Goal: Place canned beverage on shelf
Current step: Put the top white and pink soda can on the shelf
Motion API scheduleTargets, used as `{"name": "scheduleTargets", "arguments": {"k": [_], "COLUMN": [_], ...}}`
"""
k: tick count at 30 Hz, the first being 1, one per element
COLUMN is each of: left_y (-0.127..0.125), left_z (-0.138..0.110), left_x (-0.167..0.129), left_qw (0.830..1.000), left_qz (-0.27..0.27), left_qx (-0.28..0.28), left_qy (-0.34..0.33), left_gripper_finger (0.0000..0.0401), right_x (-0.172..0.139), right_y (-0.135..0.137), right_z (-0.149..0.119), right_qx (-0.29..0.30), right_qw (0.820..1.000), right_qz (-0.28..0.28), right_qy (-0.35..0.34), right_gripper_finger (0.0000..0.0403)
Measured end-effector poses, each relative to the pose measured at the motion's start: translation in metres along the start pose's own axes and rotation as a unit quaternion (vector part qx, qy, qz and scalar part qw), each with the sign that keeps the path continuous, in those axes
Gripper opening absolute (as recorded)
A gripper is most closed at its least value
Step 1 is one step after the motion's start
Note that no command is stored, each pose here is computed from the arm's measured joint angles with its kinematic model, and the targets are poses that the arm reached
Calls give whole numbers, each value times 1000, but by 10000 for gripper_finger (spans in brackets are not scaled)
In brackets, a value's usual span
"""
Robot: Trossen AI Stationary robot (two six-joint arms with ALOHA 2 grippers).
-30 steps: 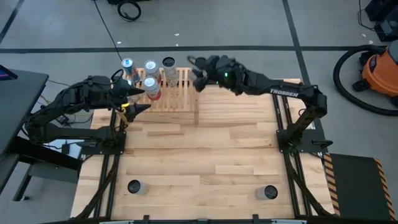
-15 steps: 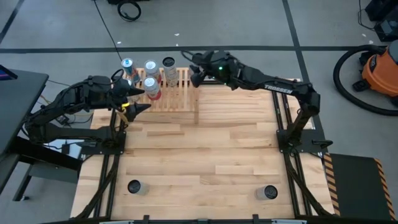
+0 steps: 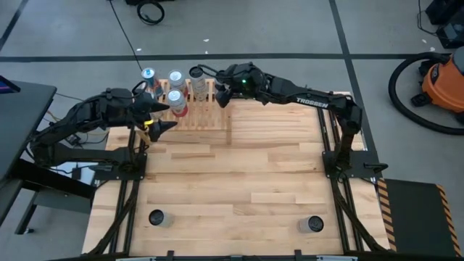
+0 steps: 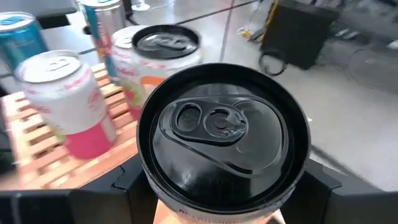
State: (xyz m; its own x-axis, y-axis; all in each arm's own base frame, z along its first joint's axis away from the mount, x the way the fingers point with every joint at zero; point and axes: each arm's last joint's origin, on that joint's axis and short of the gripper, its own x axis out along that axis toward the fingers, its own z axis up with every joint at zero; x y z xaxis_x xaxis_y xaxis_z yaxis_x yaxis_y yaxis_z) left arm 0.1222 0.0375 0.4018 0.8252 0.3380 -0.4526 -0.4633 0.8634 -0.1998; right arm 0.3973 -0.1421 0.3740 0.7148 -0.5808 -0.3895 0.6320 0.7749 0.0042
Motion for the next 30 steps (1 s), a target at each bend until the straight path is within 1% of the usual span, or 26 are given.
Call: {"name": "scheduleTargets", "arguments": {"k": [3,6,12,16,22,25,30], "left_y": [0,-1,-1,-1,-1,-1,-1], "left_z": [0,0,0,0,0,0,0], "left_x": [2,3,3,3,3,3,3], "left_qw": [1000,1000,1000,1000,1000,1000,1000], "left_qz": [0,0,0,0,0,0,0], "left_qx": [1,1,2,2,2,3,3], "left_qy": [4,7,7,7,7,7,7], "left_gripper_finger": [389,389,389,389,389,389,389], "right_x": [3,5,7,7,8,10,11], "right_y": [2,1,-6,-5,-3,-4,-3], "right_z": [-2,-3,-3,-4,-6,-13,-11], "right_qx": [3,2,20,29,28,16,11], "right_qw": [1000,1000,1000,999,999,999,1000], "right_qz": [10,7,-1,1,14,6,6], "right_qy": [2,7,12,14,15,30,19], "right_gripper_finger": [256,256,257,258,260,260,261]}}
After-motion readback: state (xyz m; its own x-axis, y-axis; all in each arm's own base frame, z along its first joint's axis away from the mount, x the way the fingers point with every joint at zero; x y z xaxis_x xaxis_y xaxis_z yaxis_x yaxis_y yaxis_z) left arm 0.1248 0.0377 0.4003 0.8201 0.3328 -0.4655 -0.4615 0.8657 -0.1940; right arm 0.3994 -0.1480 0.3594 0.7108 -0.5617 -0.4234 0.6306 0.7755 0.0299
